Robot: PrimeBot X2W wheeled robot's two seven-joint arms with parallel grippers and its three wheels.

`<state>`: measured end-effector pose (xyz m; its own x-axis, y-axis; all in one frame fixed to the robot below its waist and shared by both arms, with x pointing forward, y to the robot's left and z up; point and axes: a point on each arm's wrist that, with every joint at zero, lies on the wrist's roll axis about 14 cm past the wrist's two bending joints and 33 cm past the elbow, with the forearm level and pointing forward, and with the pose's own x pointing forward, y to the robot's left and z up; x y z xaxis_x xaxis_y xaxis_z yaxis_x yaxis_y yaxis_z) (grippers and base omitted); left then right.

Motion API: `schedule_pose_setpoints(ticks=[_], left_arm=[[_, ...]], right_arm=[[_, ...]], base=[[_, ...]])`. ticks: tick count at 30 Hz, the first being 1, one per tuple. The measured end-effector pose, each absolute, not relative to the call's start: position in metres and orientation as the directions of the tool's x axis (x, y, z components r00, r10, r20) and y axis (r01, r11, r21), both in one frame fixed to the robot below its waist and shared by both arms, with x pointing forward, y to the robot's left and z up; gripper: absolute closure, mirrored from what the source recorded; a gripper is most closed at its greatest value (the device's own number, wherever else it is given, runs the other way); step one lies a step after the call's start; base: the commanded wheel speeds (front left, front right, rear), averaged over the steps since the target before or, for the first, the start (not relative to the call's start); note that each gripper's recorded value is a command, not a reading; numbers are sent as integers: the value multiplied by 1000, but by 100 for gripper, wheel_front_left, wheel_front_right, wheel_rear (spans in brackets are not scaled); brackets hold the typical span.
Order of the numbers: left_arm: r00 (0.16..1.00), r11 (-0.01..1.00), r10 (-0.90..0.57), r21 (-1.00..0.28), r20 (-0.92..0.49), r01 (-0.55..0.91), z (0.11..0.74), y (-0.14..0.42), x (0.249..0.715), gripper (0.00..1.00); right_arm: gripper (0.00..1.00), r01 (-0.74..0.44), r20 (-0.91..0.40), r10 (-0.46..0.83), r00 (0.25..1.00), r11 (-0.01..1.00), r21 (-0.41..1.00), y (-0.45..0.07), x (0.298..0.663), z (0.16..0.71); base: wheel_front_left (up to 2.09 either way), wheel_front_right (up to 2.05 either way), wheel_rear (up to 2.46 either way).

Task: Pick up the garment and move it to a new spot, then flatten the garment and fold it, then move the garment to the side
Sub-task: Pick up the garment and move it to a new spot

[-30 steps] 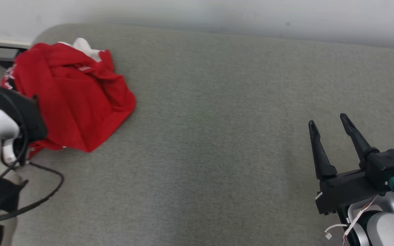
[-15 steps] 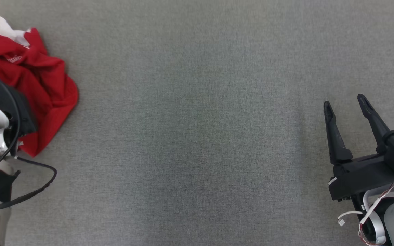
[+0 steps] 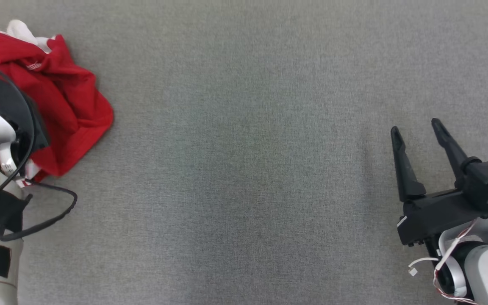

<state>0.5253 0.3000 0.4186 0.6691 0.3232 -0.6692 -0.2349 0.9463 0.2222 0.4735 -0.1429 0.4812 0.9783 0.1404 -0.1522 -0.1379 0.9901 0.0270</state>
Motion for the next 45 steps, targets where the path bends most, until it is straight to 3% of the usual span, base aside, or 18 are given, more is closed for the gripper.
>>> schedule_pose_setpoints(ticks=[7, 14, 26, 33, 45], left_arm=[[744, 929, 366, 260, -560, -262, 469, 310, 531, 100], [881, 917, 350, 306, -319, -254, 564, 296, 551, 100], [994, 959, 102, 268, -39, -88, 666, 194, 561, 100], [989, 961, -132, 252, 73, 110, 709, 92, 555, 100], [876, 879, -454, 243, 166, 410, 737, -35, 527, 100]], right_arm=[[0, -152, -149, 161, 976, 986, 66, -129, 466, 488], [0, -164, -108, 175, 979, 981, 102, -116, 454, 507], [0, -131, -31, 136, 990, 982, 134, -121, 430, 537], [0, -32, 23, 30, 999, 992, 125, -160, 411, 555], [0, 173, 38, -178, 983, 978, 120, -231, 369, 560]], base=[[0, 0, 0], [0, 0, 0], [0, 0, 0], [0, 0, 0], [0, 0, 0]])
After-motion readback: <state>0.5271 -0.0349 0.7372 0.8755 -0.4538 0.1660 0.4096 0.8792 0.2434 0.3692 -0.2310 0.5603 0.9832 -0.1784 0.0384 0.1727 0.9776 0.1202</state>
